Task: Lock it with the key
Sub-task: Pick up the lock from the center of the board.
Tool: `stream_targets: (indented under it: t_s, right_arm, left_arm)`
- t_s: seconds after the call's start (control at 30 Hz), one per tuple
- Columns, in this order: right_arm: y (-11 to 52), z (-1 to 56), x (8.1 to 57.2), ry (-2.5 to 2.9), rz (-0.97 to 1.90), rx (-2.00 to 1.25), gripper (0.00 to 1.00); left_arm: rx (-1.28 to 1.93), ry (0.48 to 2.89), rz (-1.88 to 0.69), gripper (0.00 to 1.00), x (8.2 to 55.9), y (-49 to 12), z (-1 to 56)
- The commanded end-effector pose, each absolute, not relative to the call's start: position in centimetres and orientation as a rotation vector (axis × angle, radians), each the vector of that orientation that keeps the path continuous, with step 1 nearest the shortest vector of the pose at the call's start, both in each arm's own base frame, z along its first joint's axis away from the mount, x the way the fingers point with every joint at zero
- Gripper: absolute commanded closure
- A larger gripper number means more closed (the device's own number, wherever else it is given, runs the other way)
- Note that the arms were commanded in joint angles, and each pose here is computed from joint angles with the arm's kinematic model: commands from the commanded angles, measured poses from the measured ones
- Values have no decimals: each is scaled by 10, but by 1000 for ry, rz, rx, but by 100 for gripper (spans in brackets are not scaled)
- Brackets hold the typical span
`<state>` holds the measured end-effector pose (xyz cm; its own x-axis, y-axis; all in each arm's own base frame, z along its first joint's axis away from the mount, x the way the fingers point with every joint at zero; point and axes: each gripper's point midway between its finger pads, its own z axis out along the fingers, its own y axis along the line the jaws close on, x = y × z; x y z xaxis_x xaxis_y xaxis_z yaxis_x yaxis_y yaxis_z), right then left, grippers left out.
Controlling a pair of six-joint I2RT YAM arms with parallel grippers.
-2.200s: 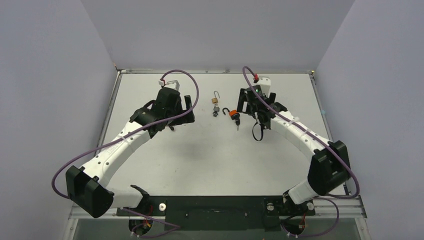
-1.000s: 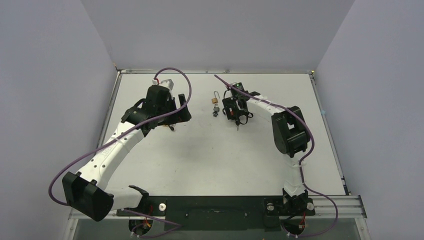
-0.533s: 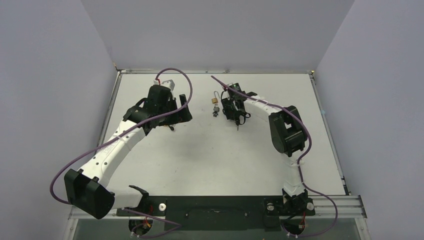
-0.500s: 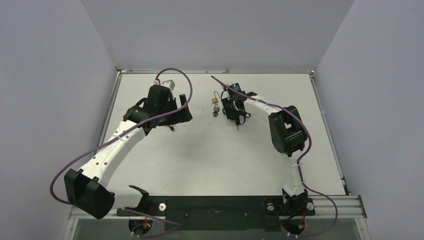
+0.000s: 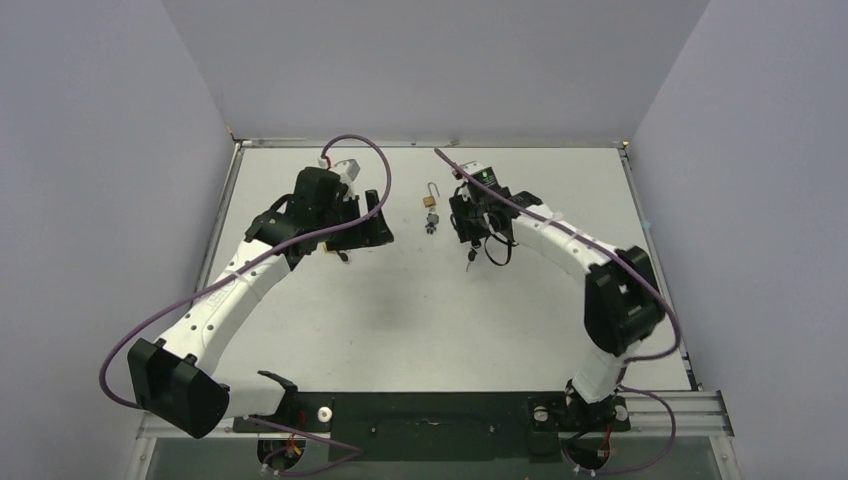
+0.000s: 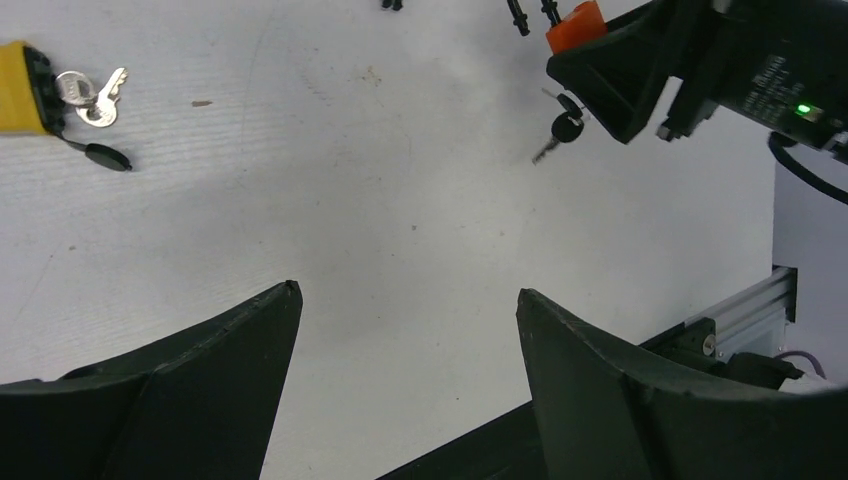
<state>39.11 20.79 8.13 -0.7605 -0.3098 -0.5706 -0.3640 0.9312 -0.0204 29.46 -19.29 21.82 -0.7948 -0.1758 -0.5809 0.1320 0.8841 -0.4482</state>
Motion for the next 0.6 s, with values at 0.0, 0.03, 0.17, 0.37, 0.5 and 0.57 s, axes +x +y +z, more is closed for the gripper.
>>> stream_targets:
  t_s: [0.0, 0.03, 0.17, 0.37, 0.5, 0.57]
  right_arm:
    - [246, 205, 352, 2193, 384, -496, 100]
    - [253, 222, 335, 2156, 414, -533, 100]
    - [265, 249, 289, 2102, 523, -624, 100]
    - [281, 281, 231, 2026, 794, -734, 100]
    - [284, 305, 204, 1973, 937, -764, 100]
    - [285, 317, 193, 1951, 999, -777, 100]
  left_arm:
    - [174, 2214, -797, 23, 301, -216, 280]
    - [204, 2192, -834, 24, 298, -221, 289]
    - [324, 2077, -931, 26, 287, -232, 324]
    - [558, 1781, -1051, 32, 245, -239, 394]
    - [699, 1615, -1108, 33, 216, -240, 417]
    - [774, 1590, -1133, 34, 206, -243, 417]
